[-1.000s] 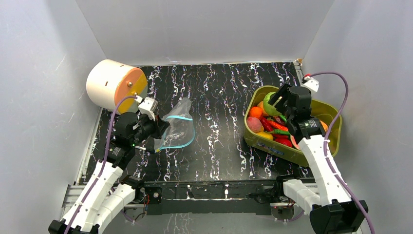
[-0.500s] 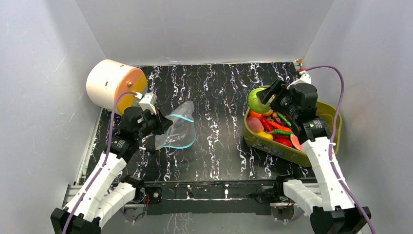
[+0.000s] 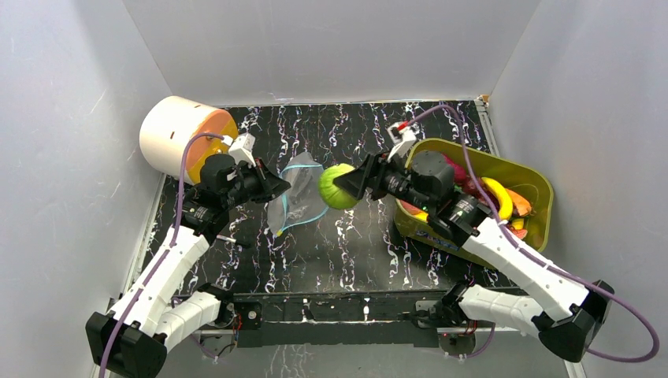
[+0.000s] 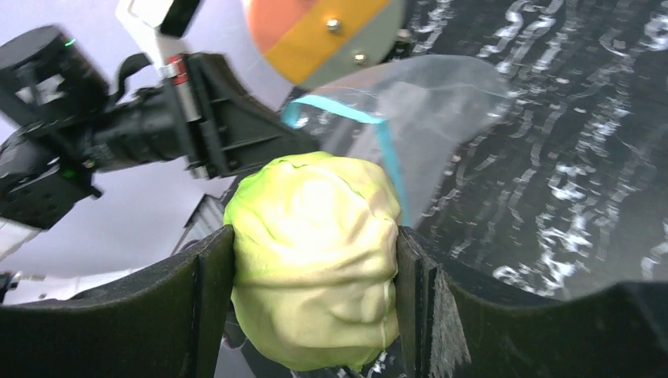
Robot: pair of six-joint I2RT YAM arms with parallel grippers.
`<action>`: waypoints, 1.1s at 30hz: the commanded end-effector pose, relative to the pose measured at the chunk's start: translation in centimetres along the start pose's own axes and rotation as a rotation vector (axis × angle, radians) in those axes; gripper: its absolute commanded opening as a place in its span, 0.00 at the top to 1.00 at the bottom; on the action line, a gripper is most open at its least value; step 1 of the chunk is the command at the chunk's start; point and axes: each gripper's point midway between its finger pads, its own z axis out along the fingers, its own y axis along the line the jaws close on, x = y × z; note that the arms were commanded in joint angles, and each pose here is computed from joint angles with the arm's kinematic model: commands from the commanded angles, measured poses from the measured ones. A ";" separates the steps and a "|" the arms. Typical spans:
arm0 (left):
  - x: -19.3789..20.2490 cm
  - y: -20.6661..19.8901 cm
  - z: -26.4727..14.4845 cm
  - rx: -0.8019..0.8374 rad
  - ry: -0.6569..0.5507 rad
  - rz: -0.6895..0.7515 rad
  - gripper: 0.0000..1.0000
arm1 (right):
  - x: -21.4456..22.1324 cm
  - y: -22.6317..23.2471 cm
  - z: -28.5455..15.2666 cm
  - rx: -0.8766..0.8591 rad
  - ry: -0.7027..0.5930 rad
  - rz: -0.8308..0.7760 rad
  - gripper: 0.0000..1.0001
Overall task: Place the food in the zip-top bag and seal the zipper
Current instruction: Place the fake fruit in the zipper food storage bag.
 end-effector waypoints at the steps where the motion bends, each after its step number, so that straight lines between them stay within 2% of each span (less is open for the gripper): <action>1: -0.9 -2.6 -0.7 0.102 -0.007 -0.052 1.00 | -0.9 5.6 1.3 -0.157 -0.111 -0.047 0.62; 4: -0.9 -3.5 -0.9 0.143 0.003 -0.071 1.00 | 0.6 5.1 3.1 -0.098 -0.074 -0.093 0.61; 8: -1.0 -4.7 -1.2 0.195 0.022 -0.089 1.00 | 1.9 5.4 5.2 -0.102 -0.055 -0.104 0.61; 12: -0.7 -5.2 -1.5 0.222 0.038 -0.082 1.00 | 3.0 3.3 6.6 -0.001 -0.062 -0.143 0.61; 16: -0.4 -5.6 -1.8 0.249 0.052 -0.078 1.00 | 3.6 1.4 6.9 0.064 -0.069 -0.165 0.61; 28: -0.1 -6.5 -2.2 0.289 0.075 -0.101 1.00 | 4.3 -0.2 8.0 0.108 -0.112 -0.122 0.61; 33: -0.5 -7.2 -2.5 0.318 0.066 -0.113 1.00 | 4.6 -0.3 8.4 0.117 -0.103 -0.109 0.58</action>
